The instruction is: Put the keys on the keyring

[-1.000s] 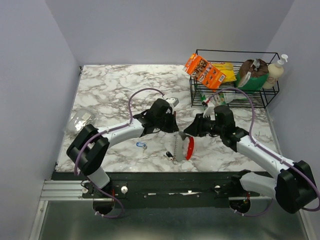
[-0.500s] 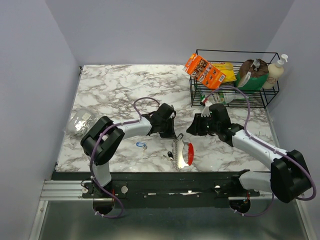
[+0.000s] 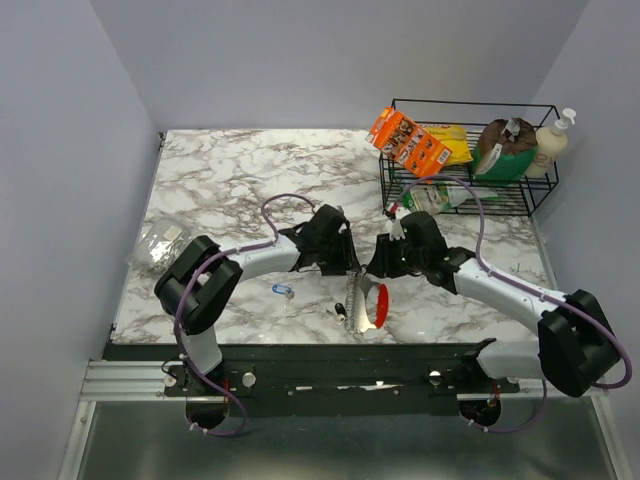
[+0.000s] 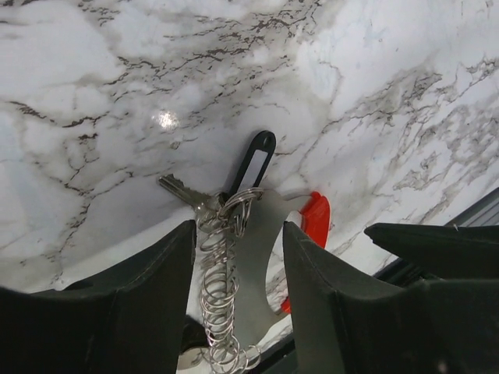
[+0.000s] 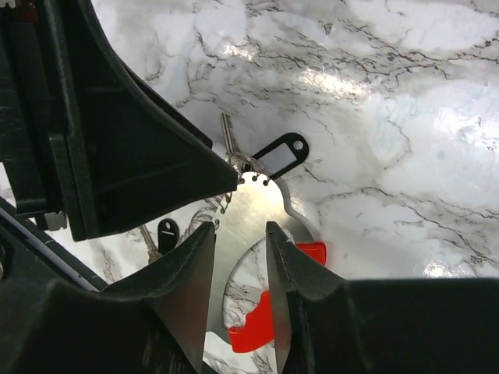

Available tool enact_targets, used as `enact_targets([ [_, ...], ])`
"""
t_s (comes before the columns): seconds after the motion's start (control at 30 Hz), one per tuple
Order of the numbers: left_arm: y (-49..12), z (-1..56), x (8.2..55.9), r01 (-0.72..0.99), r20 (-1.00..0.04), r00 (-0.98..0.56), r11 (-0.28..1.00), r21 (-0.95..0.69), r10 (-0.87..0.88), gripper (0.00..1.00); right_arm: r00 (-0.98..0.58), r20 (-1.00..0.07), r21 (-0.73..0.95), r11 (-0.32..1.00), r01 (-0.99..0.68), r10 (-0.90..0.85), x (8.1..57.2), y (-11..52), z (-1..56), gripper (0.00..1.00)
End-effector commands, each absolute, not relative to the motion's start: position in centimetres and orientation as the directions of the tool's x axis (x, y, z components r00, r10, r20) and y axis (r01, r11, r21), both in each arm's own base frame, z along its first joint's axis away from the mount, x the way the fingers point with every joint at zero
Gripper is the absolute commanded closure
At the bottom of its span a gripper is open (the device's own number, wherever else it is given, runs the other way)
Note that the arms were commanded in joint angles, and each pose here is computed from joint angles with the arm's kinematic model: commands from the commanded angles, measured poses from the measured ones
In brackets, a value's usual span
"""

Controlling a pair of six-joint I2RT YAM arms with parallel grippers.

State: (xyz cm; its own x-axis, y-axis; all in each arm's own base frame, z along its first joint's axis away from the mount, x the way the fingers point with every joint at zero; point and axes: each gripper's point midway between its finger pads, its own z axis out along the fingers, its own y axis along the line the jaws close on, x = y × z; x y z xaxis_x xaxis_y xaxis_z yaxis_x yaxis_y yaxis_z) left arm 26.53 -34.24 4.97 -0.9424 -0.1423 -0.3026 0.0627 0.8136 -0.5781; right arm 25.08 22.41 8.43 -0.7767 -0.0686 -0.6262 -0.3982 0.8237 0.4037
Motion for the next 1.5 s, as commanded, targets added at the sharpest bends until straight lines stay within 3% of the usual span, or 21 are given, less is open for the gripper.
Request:
enact_targets([
  [0.0,-32.1,6.6,27.4,0.065,-0.356,-0.917,0.817,-0.573,-0.177,0.42,-0.754,-0.649,0.347,0.842,-0.413,-0.103,25.8,23.5,9.1,0.59],
  [0.4,-22.9,7.4,28.8,-0.028,-0.44,-0.863,0.894,-0.448,-0.247,0.42,-0.823,-0.535,0.198,0.92,-0.339,-0.189,25.5,26.0,6.2,0.57],
  [0.9,-22.5,7.4,28.4,-0.003,-0.445,-0.864,0.888,-0.46,-0.233,0.41,-0.864,-0.47,0.126,0.956,-0.265,-0.177,26.4,26.0,3.9,0.6],
  [1.03,-22.6,7.2,28.3,-0.002,-0.439,-0.869,0.888,-0.46,-0.229,0.42,-0.869,-0.459,0.127,0.955,-0.268,-0.183,26.4,26.3,3.3,0.71],
  [1.13,-22.7,7.2,28.3,0.001,-0.439,-0.869,0.887,-0.462,-0.227,0.42,-0.87,-0.458,0.116,0.958,-0.262,-0.183,26.5,26.2,2.9,0.72],
  [1.3,-22.6,7.2,28.4,0.002,-0.44,-0.869,0.89,-0.457,-0.225,0.42,-0.862,-0.473,0.086,0.964,-0.251,-0.183,26.8,25.5,2.9,0.83],
  [1.43,-22.4,7.6,28.4,0.016,-0.456,-0.865,0.896,-0.444,-0.21,0.42,-0.829,-0.527,0.07,0.963,-0.259,-0.185,27.4,25.0,4.2,1.0],
  [1.47,-22.4,7.8,28.5,0.021,-0.462,-0.862,0.897,-0.442,-0.208,0.42,-0.813,-0.553,0.073,0.962,-0.264,-0.181,27.6,25.0,5.1,1.0],
])
